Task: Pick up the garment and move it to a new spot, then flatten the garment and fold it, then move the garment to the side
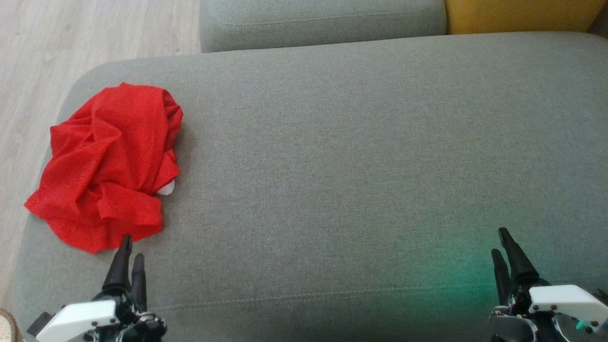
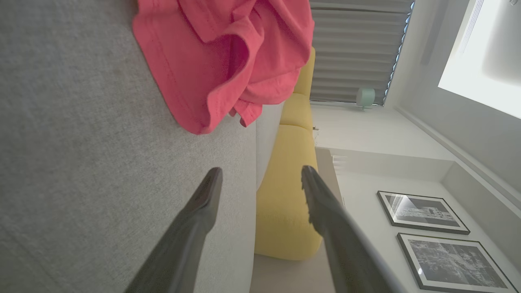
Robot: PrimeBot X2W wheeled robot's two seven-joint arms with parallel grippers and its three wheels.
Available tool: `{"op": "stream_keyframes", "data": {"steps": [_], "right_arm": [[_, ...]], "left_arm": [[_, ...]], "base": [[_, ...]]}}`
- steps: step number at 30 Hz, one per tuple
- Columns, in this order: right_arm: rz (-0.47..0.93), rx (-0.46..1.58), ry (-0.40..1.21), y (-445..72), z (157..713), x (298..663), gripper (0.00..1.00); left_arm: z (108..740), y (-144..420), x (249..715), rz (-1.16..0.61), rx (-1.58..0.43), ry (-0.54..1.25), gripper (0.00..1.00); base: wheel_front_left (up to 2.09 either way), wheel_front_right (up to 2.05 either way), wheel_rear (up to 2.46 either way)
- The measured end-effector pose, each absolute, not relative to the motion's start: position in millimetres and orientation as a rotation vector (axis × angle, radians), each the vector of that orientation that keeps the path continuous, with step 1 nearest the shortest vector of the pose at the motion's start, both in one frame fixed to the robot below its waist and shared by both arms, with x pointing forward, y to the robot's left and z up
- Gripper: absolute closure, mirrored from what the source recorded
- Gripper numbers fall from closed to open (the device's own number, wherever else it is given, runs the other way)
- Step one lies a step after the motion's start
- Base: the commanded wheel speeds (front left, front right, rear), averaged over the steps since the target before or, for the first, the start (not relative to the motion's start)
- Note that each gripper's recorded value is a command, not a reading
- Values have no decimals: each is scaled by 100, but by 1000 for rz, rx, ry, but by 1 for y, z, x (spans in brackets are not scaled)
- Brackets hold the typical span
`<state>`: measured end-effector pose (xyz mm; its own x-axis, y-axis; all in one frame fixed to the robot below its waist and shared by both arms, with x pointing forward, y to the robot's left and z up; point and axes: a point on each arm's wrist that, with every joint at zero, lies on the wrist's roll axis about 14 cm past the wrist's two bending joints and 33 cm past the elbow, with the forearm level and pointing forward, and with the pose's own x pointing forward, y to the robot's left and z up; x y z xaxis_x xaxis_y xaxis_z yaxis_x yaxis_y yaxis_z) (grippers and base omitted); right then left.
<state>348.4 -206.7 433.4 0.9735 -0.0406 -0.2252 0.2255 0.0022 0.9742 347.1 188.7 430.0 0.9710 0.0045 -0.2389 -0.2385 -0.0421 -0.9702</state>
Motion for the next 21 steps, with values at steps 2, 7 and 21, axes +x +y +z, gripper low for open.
{"op": "stream_keyframes", "data": {"steps": [2,7,21], "right_arm": [[-211,1544,145,-207,434,349,0],[-209,1497,139,-208,436,350,0],[-129,1246,74,-208,467,368,0]], "left_arm": [[430,190,347,205,-1602,177,0],[432,193,348,206,-1575,165,0],[455,214,361,202,-1435,62,0]], "base": [[0,0,0],[0,0,0],[0,0,0]]}}
